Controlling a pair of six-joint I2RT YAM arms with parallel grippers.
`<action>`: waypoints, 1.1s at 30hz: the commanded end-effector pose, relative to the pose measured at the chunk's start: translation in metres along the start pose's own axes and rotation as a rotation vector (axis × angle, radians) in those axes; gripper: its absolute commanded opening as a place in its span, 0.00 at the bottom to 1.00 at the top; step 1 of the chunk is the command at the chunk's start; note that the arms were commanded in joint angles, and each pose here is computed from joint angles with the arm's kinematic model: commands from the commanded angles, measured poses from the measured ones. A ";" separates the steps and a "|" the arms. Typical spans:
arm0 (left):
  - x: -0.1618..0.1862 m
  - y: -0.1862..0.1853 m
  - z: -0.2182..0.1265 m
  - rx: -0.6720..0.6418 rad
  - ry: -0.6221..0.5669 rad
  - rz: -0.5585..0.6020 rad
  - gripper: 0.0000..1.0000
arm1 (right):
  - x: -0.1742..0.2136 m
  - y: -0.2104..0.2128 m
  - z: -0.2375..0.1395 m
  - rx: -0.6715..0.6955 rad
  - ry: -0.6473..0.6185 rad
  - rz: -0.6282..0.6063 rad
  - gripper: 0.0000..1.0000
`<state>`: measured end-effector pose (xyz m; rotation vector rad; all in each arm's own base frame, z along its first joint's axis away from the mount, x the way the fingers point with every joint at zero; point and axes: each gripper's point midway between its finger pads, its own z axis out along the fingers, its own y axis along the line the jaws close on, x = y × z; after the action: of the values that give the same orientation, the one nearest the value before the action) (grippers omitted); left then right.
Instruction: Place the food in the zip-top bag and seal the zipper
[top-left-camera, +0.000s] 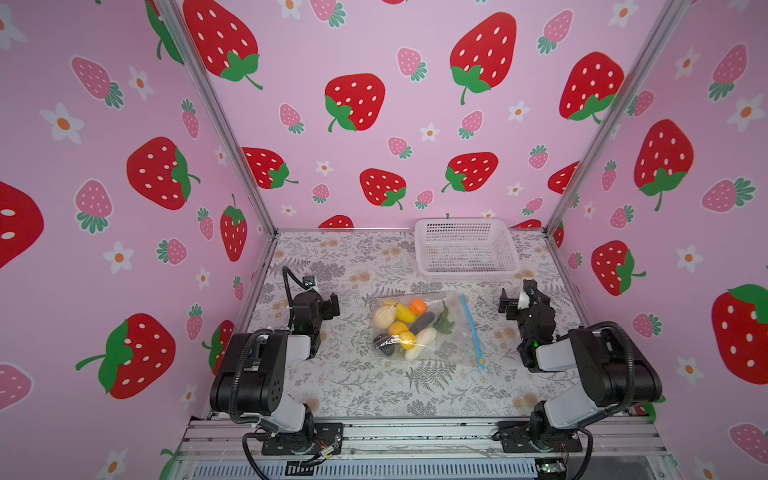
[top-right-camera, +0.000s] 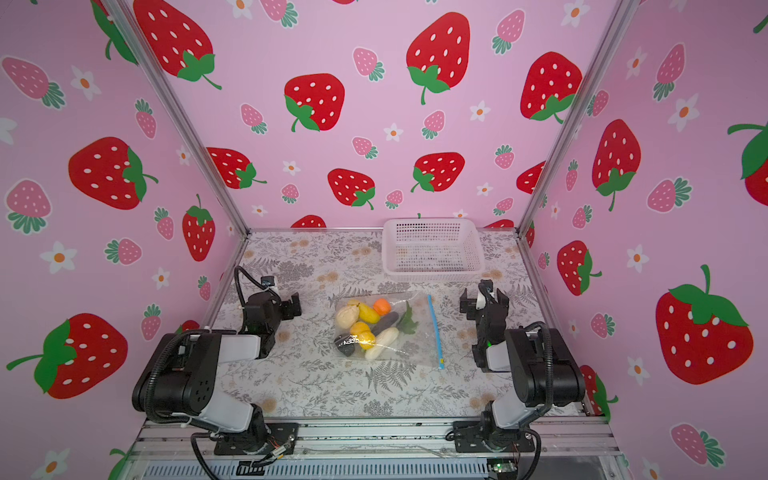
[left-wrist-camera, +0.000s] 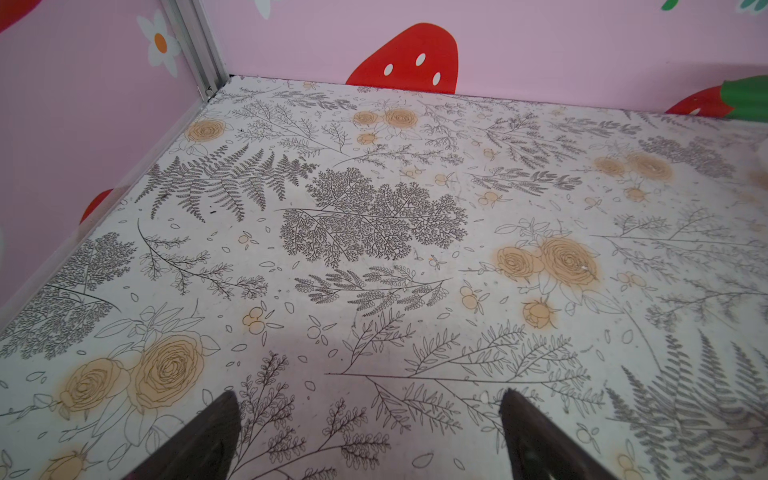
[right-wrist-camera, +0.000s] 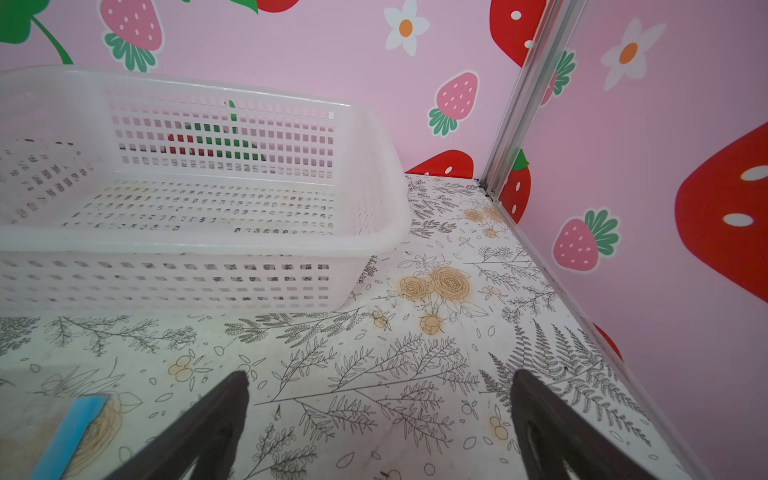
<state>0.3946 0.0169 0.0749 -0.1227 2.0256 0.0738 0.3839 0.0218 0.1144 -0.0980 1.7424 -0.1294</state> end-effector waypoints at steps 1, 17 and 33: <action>-0.011 0.003 0.005 -0.010 -0.017 -0.007 0.99 | -0.004 -0.002 0.002 0.003 -0.013 0.005 0.99; -0.011 0.003 0.006 -0.005 -0.012 -0.009 0.99 | -0.003 0.007 0.005 -0.028 -0.003 -0.019 0.99; -0.012 0.001 0.003 -0.007 -0.029 0.000 0.99 | -0.003 0.007 0.005 -0.036 -0.002 -0.016 0.99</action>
<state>0.3954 0.0191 0.0744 -0.1279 2.0345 0.0784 0.3868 0.0273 0.1121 -0.1255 1.7559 -0.1158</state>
